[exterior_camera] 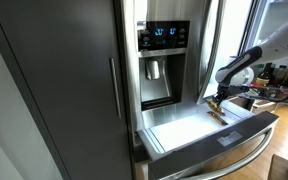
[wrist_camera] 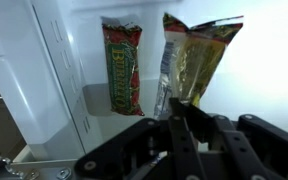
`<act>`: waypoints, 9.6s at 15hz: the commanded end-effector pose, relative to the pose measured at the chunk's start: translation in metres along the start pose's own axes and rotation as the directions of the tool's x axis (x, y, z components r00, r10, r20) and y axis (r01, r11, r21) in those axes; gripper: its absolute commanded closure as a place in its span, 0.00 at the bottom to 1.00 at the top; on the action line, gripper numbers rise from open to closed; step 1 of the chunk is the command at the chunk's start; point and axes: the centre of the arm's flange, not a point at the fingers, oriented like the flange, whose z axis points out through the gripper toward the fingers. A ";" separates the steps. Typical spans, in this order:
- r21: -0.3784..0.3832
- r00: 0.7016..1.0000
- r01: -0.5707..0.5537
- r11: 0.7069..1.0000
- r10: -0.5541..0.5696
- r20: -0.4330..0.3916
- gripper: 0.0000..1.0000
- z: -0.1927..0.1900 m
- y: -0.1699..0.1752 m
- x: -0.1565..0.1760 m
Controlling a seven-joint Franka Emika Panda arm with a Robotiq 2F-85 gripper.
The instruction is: Take a packet out of the freezer drawer and put it in the refrigerator then close the drawer
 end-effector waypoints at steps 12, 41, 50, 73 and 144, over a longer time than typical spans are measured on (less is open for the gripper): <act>0.093 0.946 -0.185 0.978 0.203 -0.253 0.99 -0.084 -0.009 0.053; 0.067 0.952 -0.295 0.953 0.299 -0.064 0.00 -0.071 0.043 0.043; -0.124 0.982 -0.067 0.990 0.087 0.168 0.00 0.001 0.064 -0.015; -0.027 0.966 -0.020 0.999 0.027 0.259 0.00 0.033 0.039 -0.048; 0.116 0.984 0.128 0.985 -0.111 -0.138 0.00 -0.091 0.014 -0.187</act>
